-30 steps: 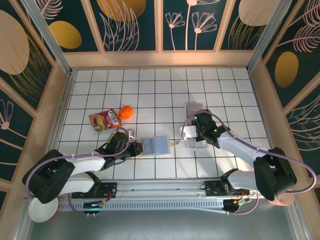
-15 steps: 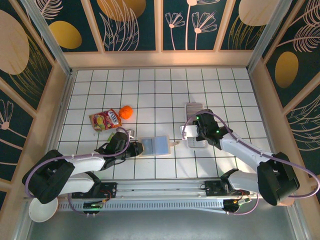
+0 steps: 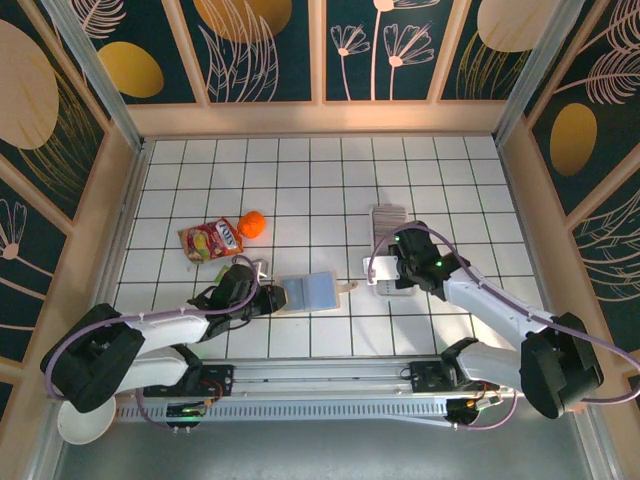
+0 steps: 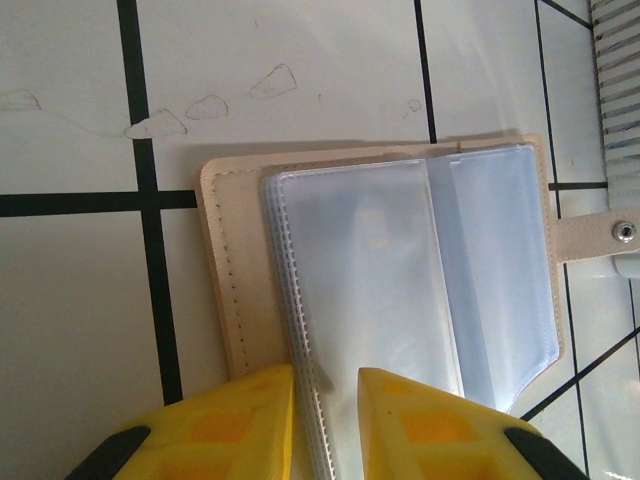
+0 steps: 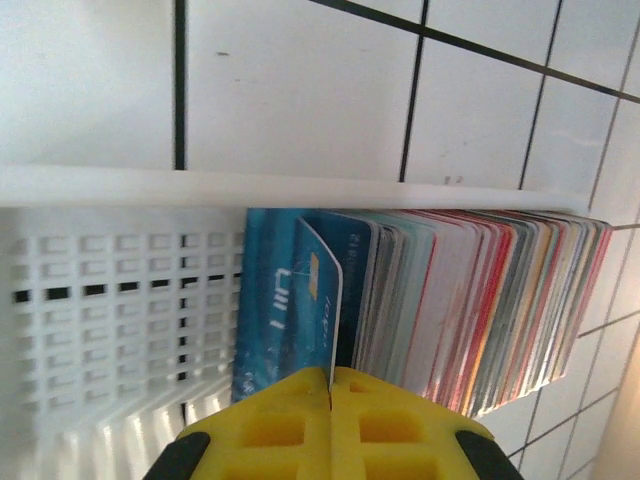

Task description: Put the credit cards into the card holder

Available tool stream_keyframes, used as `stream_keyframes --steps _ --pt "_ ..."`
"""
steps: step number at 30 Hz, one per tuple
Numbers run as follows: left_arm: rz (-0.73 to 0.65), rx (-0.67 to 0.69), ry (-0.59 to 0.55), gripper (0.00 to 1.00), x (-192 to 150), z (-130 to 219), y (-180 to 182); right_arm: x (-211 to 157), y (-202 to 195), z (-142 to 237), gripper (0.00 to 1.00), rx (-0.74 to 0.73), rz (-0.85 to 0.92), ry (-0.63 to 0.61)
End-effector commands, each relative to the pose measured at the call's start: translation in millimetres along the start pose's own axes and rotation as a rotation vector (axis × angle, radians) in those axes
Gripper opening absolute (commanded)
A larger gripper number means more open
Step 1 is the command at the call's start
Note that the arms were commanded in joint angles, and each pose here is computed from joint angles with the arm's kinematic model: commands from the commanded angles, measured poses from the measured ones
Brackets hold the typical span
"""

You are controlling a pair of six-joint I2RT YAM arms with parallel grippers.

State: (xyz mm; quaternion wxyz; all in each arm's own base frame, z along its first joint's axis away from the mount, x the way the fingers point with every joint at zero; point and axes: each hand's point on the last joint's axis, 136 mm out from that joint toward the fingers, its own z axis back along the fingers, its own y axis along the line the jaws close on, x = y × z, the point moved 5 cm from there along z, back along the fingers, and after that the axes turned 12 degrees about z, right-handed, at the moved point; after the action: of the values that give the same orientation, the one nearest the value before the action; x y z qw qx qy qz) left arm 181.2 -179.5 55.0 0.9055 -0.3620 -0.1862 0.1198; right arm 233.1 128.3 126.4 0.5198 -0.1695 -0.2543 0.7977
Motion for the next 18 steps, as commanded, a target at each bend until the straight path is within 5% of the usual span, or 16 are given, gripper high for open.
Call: stream_keyframes --steps 1,11,18 --pt "-0.036 0.022 0.001 0.25 1 4 -2 0 -7 20 0.0 -0.002 -0.062 -0.006" --pt "-0.076 0.01 -0.084 0.28 19 20 -23 21 -12 55 0.0 0.047 -0.251 -0.109" --pt "-0.023 -0.014 -0.207 0.26 27 38 -22 39 -94 89 0.0 -0.181 -0.875 -0.277"
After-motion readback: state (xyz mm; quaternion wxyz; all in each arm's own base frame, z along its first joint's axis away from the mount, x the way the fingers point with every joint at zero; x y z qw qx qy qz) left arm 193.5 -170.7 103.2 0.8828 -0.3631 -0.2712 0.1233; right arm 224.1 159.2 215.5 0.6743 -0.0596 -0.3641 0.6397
